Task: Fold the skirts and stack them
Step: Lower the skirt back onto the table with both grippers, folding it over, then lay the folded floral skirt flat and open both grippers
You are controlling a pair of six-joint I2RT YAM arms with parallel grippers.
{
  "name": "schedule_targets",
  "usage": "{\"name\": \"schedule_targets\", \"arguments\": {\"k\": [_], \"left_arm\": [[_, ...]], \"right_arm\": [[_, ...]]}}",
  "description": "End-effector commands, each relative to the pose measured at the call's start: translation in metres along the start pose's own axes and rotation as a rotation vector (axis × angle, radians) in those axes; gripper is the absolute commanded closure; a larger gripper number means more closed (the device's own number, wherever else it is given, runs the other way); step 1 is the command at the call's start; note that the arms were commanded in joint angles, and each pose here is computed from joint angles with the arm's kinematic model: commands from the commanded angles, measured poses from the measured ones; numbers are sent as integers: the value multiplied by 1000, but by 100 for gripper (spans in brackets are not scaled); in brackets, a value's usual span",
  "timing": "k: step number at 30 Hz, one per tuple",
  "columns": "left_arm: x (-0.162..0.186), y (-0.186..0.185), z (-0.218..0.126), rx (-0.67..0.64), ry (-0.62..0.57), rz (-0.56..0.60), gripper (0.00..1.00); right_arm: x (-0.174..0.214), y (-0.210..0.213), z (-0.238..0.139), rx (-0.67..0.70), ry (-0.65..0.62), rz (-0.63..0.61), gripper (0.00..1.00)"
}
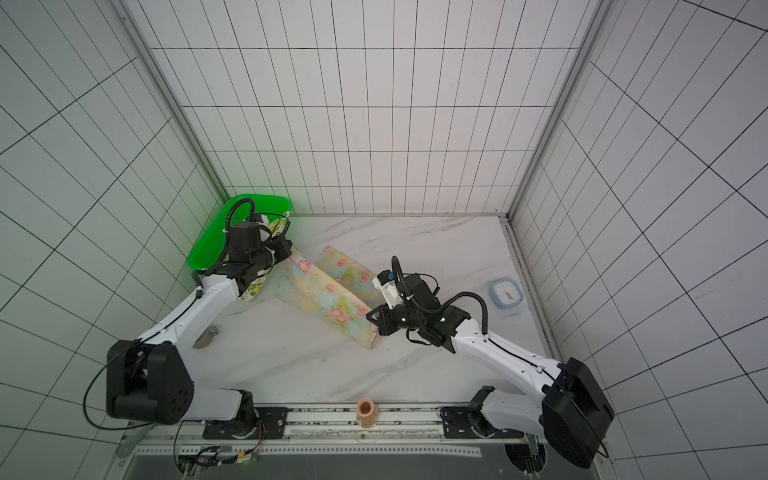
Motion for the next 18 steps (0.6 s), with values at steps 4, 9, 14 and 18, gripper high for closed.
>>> {"name": "schedule_targets", "arguments": {"k": [4,9,14,18], "left_arm": [[-27,-27,41,39,-128,36,100],[-27,-31,84,24,-103,32,100],[-22,-23,123,-10,-71,18,100],[-17,-13,144,-53,-68,-11,100]], "right_arm": [[19,-43,-3,13,113,92,100],[21,-73,1,34,157,151,100],[20,-100,9,71,209,191,100],[15,-113,14,118,243,200,100]]}}
Point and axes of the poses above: each gripper's point midway between its finger pads, its own z axis out along the fingers, its own y axis along the line the jaws close on, x = y × z, the point moved 10 cm from there along -z, back along the fingers, and after that the axes turned 12 degrees about -z, right-handed, at the moved point
